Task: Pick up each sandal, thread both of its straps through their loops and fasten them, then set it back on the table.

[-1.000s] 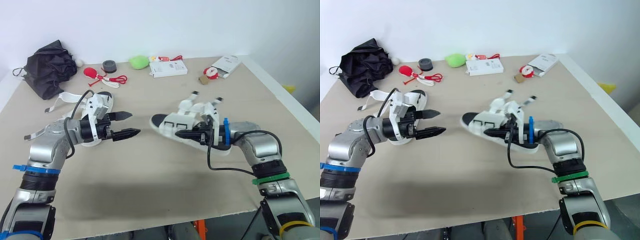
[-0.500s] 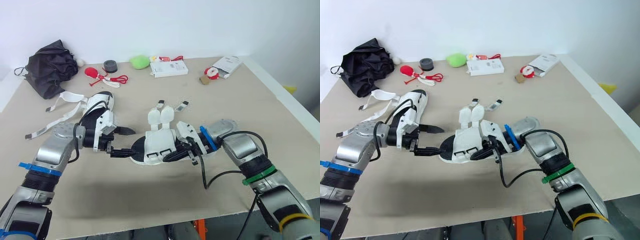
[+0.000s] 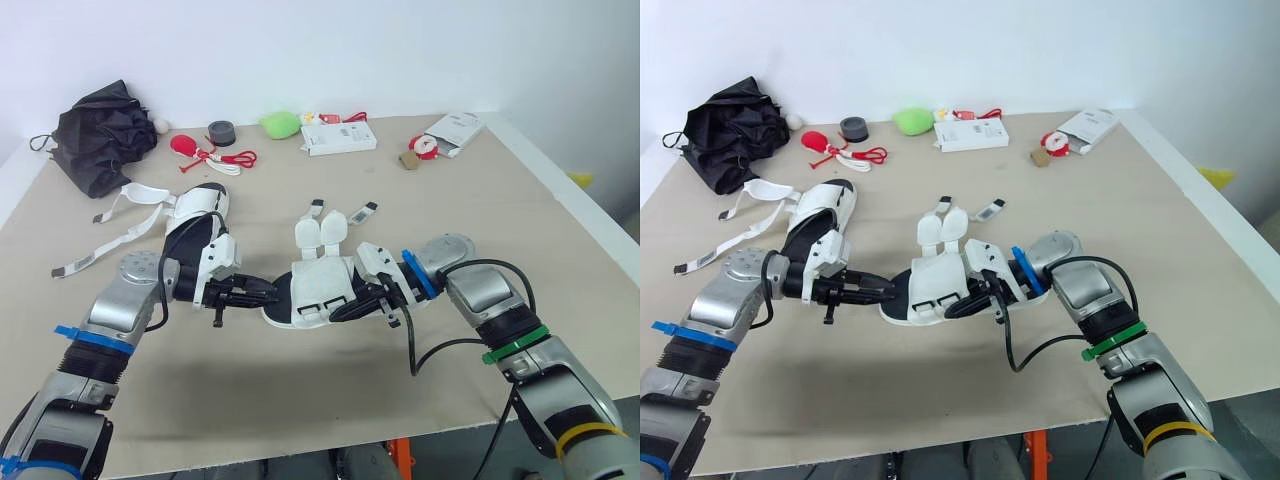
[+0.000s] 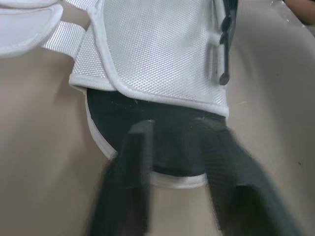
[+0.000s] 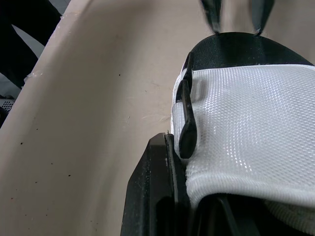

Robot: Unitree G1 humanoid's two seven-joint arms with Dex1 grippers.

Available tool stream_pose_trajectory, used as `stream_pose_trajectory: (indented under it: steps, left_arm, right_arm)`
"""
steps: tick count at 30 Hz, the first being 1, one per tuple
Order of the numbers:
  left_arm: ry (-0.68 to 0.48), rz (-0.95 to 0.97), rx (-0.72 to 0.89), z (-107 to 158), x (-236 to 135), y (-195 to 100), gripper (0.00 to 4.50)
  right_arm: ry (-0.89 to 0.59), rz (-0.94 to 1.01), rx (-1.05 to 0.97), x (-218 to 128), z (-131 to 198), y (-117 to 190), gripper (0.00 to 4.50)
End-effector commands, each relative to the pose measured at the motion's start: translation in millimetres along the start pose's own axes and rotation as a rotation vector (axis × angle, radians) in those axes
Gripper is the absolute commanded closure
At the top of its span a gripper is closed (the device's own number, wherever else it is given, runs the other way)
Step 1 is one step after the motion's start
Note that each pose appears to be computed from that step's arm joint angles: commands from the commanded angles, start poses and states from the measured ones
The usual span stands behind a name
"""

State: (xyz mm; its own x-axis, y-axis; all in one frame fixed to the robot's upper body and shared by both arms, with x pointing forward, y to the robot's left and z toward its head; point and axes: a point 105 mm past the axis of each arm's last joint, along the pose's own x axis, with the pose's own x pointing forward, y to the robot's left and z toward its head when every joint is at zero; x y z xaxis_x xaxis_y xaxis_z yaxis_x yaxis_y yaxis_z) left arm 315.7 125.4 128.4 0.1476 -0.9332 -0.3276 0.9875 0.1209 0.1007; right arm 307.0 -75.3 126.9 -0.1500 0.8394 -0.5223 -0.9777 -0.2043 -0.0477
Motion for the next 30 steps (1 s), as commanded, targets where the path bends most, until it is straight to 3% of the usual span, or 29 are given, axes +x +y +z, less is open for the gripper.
stream_pose_trajectory:
  steps: [1, 9, 15, 30]
  left_arm:
    - [-0.011, 0.021, 0.052, 11.2, 11.8, 6.8, 4.48]
    - [0.034, -0.013, 0.044, 1.0, 26.9, -2.7, 4.48]
    - [0.137, -0.004, 0.078, -20.4, 24.6, -3.4, 4.48]
    - [0.116, -0.061, -0.080, -31.4, 49.7, -26.2, 4.48]
  right_arm:
    - [0.025, -0.006, 0.020, -1.2, -7.4, 2.2, 4.50]
    - [0.019, -0.014, 0.024, 0.8, -8.5, 2.8, 4.50]
    - [0.012, -0.021, 0.021, 1.8, -6.4, 2.0, 4.50]
    - [0.019, -0.069, 0.033, 3.1, -10.7, -1.3, 4.50]
